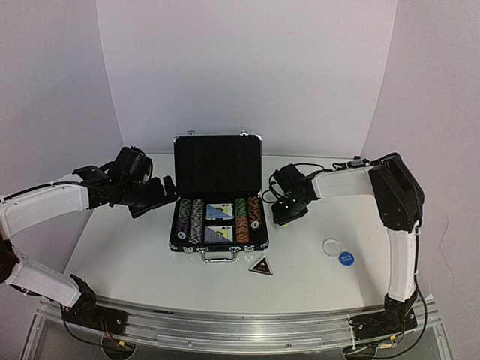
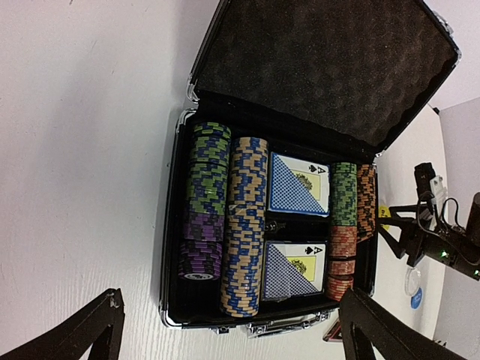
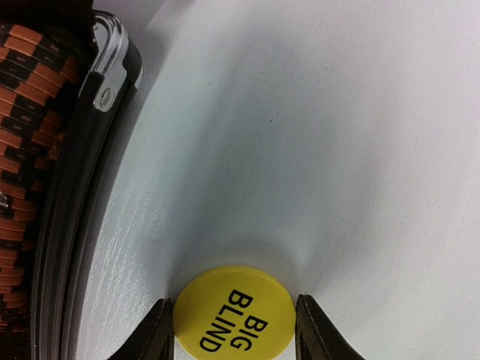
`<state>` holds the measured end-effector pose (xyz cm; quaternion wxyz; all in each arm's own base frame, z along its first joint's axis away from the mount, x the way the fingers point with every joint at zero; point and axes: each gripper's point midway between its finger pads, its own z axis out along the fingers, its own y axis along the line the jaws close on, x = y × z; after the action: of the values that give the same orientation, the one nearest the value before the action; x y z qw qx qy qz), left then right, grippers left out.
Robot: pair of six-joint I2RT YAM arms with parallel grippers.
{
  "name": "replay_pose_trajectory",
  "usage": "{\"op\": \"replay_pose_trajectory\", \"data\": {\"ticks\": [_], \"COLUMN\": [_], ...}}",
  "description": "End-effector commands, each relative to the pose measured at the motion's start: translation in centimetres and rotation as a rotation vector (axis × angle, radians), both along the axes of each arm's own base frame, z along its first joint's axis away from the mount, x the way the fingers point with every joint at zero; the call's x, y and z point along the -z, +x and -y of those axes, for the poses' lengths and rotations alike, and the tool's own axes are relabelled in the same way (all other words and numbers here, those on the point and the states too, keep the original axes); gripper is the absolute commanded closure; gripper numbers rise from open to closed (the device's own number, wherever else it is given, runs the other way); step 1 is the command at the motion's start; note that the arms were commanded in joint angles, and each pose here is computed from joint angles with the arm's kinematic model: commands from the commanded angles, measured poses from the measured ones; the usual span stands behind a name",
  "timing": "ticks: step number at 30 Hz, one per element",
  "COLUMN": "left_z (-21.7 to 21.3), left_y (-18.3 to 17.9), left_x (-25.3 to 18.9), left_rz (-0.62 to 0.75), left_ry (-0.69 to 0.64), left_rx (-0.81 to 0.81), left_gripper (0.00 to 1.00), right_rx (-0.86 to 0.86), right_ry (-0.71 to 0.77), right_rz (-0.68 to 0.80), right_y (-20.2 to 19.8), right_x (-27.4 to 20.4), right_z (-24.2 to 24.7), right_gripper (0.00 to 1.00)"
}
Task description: Pack up texas hold em set
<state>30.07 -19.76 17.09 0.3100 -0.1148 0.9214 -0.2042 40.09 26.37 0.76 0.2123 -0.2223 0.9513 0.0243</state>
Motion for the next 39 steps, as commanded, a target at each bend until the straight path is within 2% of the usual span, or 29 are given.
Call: {"op": "replay_pose_trajectory", "data": {"ticks": [1,11,20,28,39], "left_z": [0.0,-1.2,-2.1,-3.0,-3.2], "left_y": [0.6,1.7,2.8,2.4,1.7], "left_x": [0.0,2.0,2.7,3.4,4.3], "left_rz": [0.008,-0.022,-0.025,-0.044,-0.060], "left_ry": [-0.029,-0.078,-0.101,-0.114,-0.117], "left_rx": [-0.018,-0.042,-0.063,-0.063,-0.045], "left_gripper": [0.00,0.00,0.00,0.00,0.00], "right_rx": [0.027,0.005,-0.211,-0.320,-0.340], "right_ry": [-0.069,0.058,0.198,0.263,0.246], "right_rz": [-0.029,0.079,0.118,0.103,0.113], "right_y": [-1.8,-1.9,-3.4,-2.6,0.4], "right_x": [-1.1,-8.9,-13.1,-11.2,-5.8], "right_z": [2.0,-0.4,-10.4,-18.4,-22.6], "right_gripper": [0.57,0.57,0.57,0.58,0.58]}}
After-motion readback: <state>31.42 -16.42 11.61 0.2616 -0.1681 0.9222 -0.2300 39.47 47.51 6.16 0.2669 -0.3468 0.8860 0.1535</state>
